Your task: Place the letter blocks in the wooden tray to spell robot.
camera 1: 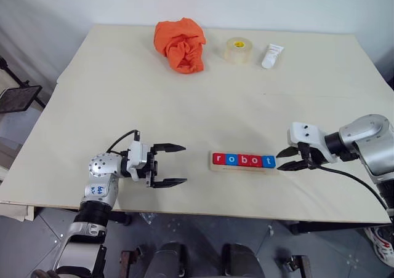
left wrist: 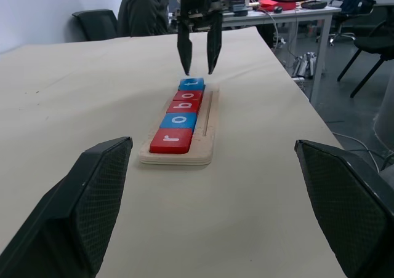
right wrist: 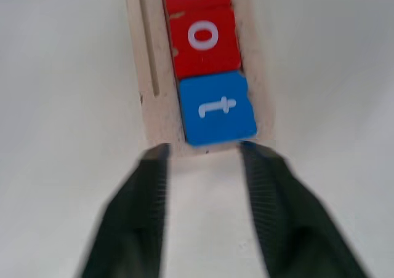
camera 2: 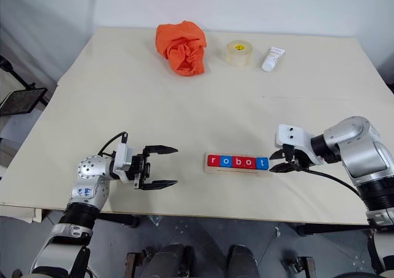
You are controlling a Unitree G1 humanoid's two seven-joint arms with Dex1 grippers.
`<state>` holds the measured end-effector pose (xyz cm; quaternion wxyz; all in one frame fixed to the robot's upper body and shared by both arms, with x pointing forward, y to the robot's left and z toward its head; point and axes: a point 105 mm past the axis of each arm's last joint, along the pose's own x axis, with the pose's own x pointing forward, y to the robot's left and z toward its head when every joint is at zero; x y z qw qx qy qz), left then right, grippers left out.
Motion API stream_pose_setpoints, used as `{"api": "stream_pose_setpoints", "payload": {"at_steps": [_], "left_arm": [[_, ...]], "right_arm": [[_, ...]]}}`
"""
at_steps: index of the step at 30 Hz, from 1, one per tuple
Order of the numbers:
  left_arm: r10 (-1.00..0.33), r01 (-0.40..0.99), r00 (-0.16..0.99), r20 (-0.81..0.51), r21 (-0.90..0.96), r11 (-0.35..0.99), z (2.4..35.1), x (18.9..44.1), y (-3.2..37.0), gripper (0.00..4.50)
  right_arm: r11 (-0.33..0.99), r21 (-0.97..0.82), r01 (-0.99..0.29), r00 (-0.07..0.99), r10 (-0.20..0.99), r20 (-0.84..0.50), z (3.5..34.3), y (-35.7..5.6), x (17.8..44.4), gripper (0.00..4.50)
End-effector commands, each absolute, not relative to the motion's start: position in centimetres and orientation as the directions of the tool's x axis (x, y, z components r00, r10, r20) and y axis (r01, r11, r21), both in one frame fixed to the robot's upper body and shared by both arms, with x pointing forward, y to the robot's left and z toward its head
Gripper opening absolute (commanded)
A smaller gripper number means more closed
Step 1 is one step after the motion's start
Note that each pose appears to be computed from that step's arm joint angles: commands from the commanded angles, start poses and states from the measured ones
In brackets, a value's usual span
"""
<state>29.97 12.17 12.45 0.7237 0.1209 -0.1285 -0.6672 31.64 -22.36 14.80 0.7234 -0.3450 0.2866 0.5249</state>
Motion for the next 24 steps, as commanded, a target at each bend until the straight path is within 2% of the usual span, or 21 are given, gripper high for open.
{"api": "stream_pose_setpoints", "payload": {"at_steps": [1,2,3,12,17,20,24], "left_arm": [[-0.997,0.920,0.069,0.021,0.384,0.072,13.0,29.7,12.1,4.50],[-0.997,0.920,0.070,0.021,0.385,0.072,13.0,29.7,12.2,4.50],[-0.997,0.919,0.071,0.021,0.386,0.074,13.1,29.7,12.2,4.50],[-0.997,0.918,0.081,0.017,0.388,0.081,13.1,29.7,12.4,4.50],[-0.992,0.915,0.120,0.041,0.384,0.127,13.5,30.2,12.3,4.50],[-0.984,0.902,0.164,0.062,0.395,0.175,13.9,30.8,12.3,4.50],[-0.976,0.885,0.207,0.064,0.414,0.215,14.1,31.3,12.3,4.50]], "right_arm": [[0.204,-0.232,-0.951,0.308,0.576,-0.757,15.3,-22.3,31.9,0.43],[0.201,-0.231,-0.952,0.305,0.583,-0.753,15.2,-22.1,31.9,0.13],[0.198,-0.231,-0.953,0.304,0.588,-0.750,15.2,-22.0,32.0,0.04],[0.205,-0.230,-0.951,0.308,0.602,-0.737,15.1,-21.5,32.3,0.04],[0.248,-0.302,-0.920,0.390,0.641,-0.661,17.1,-22.6,32.1,0.04],[0.307,-0.293,-0.905,0.424,0.707,-0.566,18.2,-23.4,31.5,0.60],[0.382,-0.224,-0.896,0.443,0.766,-0.466,18.8,-25.1,30.0,1.99]]}}
